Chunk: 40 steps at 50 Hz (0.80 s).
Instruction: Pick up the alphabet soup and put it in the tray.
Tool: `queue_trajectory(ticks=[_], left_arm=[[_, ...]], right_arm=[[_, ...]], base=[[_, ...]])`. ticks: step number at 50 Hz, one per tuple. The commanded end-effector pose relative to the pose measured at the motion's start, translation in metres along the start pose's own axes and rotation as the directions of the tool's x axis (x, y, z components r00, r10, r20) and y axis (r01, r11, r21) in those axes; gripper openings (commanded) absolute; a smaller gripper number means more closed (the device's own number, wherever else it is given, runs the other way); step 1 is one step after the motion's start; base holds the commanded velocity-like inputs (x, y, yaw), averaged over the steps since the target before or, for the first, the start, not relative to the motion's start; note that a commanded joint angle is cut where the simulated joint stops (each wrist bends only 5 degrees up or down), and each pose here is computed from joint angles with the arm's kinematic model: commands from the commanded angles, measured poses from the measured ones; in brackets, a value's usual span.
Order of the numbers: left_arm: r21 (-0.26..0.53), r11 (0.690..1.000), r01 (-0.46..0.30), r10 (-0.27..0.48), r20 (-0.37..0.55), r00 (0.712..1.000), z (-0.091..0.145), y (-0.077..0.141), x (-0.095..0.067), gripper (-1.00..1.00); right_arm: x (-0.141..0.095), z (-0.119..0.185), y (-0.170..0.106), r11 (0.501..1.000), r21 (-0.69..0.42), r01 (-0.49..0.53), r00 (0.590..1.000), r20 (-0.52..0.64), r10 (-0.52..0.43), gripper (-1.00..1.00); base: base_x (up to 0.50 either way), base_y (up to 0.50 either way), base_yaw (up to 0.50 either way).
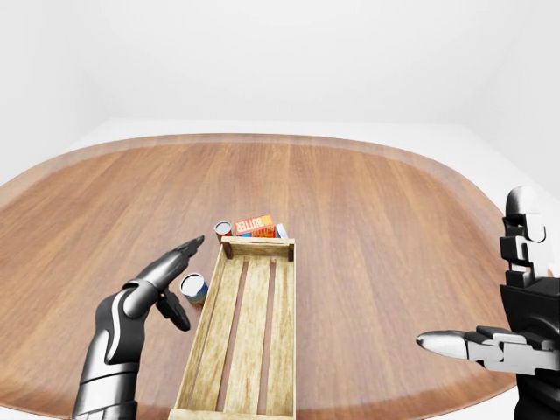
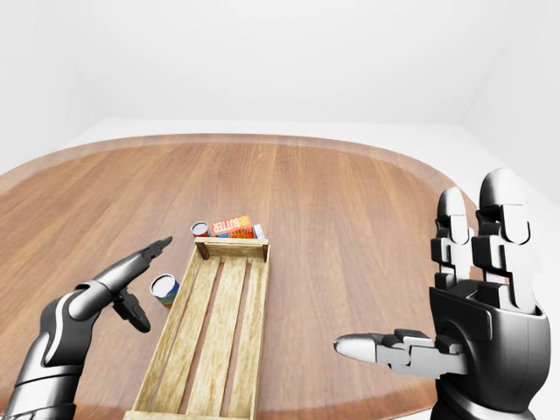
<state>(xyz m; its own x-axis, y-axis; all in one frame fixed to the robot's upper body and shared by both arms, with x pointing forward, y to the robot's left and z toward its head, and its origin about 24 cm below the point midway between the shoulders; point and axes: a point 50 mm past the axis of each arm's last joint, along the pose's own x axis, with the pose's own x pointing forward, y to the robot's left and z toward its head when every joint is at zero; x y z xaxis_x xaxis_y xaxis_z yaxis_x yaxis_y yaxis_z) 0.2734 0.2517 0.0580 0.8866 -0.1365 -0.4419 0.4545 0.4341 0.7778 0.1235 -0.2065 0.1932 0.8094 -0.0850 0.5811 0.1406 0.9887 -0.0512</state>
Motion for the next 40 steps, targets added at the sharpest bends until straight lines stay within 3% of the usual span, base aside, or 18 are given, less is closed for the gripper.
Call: queue_trajectory(ticks=[1, 20, 23, 40], left_arm=[[0.009, 1.000, 0.026, -0.026, -0.039, 0.999, -0.006, -0.006, 0.013, 1.00], [0.093, 0.995, -0.021, 0.029, -0.093, 0.995, -0.009, 0.002, 0.023, 1.00], [0.143, 0.988, -0.059, 0.077, -0.119, 0.990, -0.012, 0.007, 0.025, 1.00], [0.120, 0.993, -0.019, 0.037, -0.152, 0.988, -0.021, -0.001, 0.030, 1.00]], right_arm=[[0.000, 0.000, 0.001, 1.000, 0.003, -0.002, 1.000, -0.004, 0.002, 1.00], [0.000, -0.001, 0.003, 1.000, 0.006, -0.007, 1.000, -0.010, 0.007, 1.00], [0.000, -0.001, 0.003, 1.000, 0.006, -0.008, 1.000, -0.009, 0.008, 1.00], [0.001, -0.001, 0.004, 1.000, 0.001, -0.012, 1.000, 0.002, 0.012, 1.00]], base=[[0.00, 0.00, 0.00], [0.00, 0.00, 0.00], [0.00, 0.00, 0.00], [0.00, 0.00, 0.00]])
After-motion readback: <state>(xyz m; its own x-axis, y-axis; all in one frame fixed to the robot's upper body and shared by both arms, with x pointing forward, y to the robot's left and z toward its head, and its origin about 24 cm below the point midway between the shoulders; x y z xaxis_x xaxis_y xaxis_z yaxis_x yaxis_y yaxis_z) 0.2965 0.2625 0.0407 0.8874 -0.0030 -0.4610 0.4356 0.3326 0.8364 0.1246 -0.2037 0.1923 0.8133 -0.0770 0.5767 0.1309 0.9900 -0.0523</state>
